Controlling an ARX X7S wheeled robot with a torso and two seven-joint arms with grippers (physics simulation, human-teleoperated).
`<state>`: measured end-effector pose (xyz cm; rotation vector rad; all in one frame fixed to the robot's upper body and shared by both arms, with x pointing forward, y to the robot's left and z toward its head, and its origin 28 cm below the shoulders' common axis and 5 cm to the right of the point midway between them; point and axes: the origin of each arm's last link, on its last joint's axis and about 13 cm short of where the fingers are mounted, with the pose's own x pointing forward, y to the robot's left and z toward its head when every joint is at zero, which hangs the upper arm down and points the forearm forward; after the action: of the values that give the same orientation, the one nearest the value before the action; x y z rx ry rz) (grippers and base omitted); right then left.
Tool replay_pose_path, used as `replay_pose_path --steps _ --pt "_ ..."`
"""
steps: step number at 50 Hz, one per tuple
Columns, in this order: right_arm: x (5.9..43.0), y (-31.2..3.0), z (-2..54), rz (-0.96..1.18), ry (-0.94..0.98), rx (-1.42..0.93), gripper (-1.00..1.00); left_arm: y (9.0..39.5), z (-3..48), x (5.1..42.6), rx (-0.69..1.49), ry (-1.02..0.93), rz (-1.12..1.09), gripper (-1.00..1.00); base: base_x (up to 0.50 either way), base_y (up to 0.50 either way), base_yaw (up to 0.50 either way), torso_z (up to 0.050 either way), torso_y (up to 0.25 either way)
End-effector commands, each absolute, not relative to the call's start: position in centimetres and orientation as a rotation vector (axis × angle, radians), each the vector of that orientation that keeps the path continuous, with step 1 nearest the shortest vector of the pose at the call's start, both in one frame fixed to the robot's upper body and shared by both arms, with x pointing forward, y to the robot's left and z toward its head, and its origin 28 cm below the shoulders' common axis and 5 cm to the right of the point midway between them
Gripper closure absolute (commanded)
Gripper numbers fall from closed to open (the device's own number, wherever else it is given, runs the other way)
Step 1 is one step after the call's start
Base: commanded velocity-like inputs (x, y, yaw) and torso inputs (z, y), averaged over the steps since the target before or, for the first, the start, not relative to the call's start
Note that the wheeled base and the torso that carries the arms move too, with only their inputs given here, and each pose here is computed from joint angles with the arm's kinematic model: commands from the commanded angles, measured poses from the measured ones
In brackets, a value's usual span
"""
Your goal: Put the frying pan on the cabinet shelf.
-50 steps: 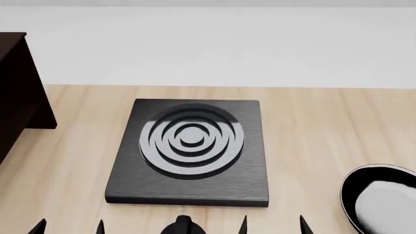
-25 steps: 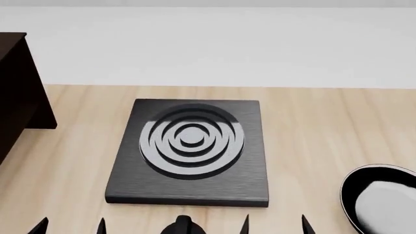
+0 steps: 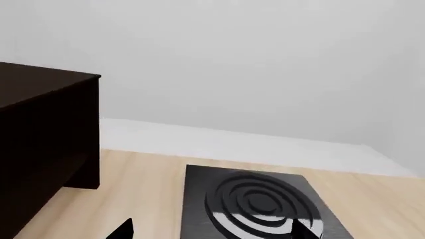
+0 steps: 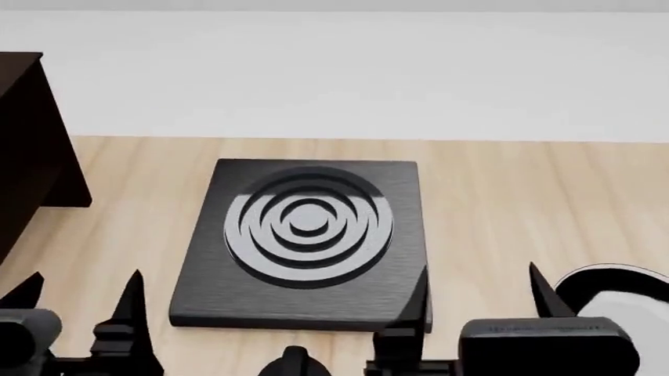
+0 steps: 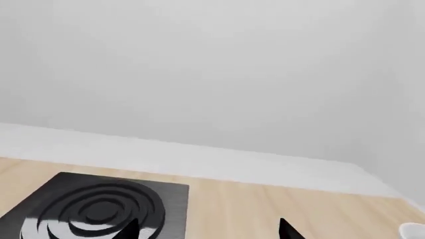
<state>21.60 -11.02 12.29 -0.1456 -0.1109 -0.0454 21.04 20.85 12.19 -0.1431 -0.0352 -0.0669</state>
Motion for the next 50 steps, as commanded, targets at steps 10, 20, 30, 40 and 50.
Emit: replay_pose_path --steps 10,20,30,40,50 --pt "18.8 -14.4 19.5 -0.179 0.037 -0.195 -1.00 20.9 16.2 20.0 -0.099 0.071 -0.115 -1.00 0.00 0.00 -0.01 0.000 0.000" --pt "18.1 -15.8 19.2 -0.148 0.228 -0.110 -1.00 21.2 16.8 20.5 -0.112 0.163 -0.129 -1.00 0.00 0.00 -0.01 0.000 0.000" --pt "17.6 -17.0 19.2 -0.258 0.290 -0.061 -1.00 21.2 17.7 22.8 -0.072 0.237 -0.097 -1.00 0.00 0.00 -0.01 0.000 0.000" --pt "17.1 -18.1 17.4 -0.299 0.328 -0.010 -1.00 20.8 16.4 25.2 -0.043 0.230 -0.104 -1.00 0.00 0.00 -0.01 0.000 0.000" --pt "17.3 -19.4 14.4 -0.334 0.432 0.022 -1.00 20.9 16.8 25.2 -0.076 0.229 -0.132 -1.00 0.00 0.00 -0.01 0.000 0.000"
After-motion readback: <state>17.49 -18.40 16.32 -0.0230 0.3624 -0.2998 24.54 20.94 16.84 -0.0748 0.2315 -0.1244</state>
